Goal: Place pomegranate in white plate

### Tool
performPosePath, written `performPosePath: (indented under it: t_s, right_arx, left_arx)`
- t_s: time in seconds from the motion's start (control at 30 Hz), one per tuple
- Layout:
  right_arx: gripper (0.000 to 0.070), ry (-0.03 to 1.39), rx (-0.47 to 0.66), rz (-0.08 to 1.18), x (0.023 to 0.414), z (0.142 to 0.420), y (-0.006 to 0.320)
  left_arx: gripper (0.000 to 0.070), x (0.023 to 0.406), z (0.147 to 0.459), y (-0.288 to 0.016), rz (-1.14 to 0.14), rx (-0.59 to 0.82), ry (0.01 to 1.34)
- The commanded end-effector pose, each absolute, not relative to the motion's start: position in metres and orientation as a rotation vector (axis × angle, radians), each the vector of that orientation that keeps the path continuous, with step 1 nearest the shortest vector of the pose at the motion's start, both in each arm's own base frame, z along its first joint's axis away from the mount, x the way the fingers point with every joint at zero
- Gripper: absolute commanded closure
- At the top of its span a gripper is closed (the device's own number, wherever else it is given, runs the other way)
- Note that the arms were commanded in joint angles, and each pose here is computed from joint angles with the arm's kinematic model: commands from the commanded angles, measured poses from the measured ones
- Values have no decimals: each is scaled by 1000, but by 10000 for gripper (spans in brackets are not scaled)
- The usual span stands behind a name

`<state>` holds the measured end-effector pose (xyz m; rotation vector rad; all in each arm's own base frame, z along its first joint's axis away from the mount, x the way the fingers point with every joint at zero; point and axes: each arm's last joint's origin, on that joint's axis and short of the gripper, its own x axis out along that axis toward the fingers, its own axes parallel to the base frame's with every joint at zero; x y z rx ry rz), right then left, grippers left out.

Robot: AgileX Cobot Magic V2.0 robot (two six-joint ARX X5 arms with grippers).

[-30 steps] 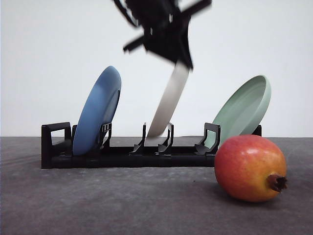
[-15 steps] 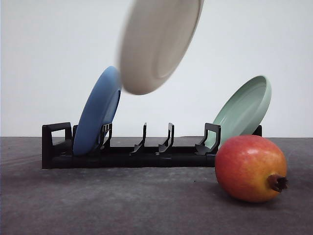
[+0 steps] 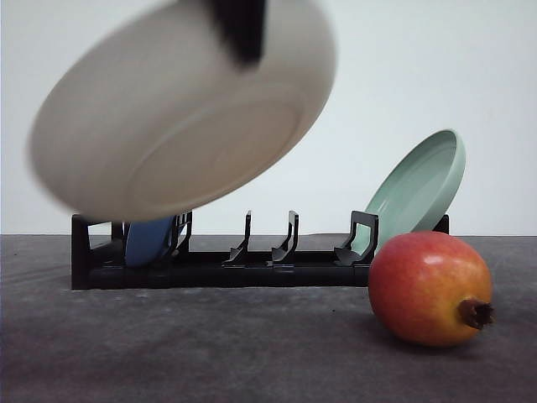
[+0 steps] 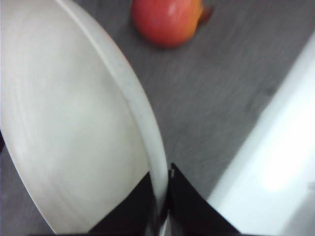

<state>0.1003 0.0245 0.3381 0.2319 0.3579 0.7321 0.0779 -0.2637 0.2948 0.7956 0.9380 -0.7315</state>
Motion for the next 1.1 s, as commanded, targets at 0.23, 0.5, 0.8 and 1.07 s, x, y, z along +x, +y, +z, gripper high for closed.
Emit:
performPosePath:
  t_s: [0.23,0.5,0.8,1.07]
  right_arx:
    - [144,343,237,733,100,344,24]
    - [145,344,237,733,100,344,24]
    - [145,346,238,732,100,344,24]
    - [144,351,240,733,100,343,25]
  left_arx:
    - [700,71,232,-273,-685,859,921]
    - [700,74,194,-290,-614,976,948]
    - [549,73,173,-297,-605,1036,994]
    - [183,73,183,-296,-595,979,983]
